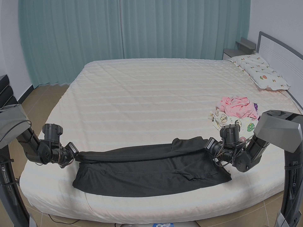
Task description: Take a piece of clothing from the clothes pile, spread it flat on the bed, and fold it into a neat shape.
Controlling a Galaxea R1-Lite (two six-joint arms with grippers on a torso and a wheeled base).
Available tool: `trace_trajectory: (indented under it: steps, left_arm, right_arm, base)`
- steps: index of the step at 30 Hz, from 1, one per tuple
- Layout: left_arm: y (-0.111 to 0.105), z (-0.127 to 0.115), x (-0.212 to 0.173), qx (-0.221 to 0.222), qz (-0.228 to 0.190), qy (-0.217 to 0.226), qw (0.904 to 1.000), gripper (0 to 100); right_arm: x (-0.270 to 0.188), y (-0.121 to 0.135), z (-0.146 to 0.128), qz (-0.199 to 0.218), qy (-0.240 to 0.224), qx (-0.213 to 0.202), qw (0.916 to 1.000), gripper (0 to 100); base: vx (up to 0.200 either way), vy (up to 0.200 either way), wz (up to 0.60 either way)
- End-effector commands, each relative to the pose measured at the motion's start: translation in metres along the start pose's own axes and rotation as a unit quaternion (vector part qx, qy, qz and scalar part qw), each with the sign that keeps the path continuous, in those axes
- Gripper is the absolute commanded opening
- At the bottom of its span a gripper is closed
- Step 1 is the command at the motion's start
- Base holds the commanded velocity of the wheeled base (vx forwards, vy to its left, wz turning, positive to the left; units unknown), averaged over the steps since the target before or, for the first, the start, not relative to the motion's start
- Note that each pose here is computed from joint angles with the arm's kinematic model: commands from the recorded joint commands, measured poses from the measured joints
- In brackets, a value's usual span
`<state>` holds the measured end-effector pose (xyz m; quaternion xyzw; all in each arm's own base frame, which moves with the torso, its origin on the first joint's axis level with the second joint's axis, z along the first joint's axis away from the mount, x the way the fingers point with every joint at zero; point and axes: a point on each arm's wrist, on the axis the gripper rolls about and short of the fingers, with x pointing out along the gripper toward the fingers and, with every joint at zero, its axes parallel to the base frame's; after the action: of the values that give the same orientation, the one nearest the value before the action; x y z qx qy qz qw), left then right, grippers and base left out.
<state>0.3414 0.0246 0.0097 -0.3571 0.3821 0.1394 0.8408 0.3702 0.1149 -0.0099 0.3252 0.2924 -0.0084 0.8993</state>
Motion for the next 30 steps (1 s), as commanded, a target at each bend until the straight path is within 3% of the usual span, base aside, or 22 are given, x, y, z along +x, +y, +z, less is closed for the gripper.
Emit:
trace_trajectory:
  steps: [1, 12, 30]
  left_arm:
    - [0.008, -0.008, 0.005, -0.001, 0.014, 0.017, 0.9998, 0]
    - [0.021, -0.024, 0.012, 0.019, 0.039, 0.049, 0.9979, 0]
    - [0.018, -0.019, 0.008, 0.025, 0.033, 0.039, 0.9984, 0]
  right_arm:
    - [0.005, -0.007, -0.01, -0.012, 0.015, -0.008, 0.9998, 0]
    - [0.009, -0.015, -0.019, -0.028, 0.033, -0.042, 0.9982, 0]
    - [0.0, -0.023, -0.012, -0.041, 0.026, -0.069, 0.9964, 0]
  base:
    - [0.0, 0.0, 0.0]
    - [0.0, 0.0, 0.0]
    - [0.0, 0.0, 0.0]
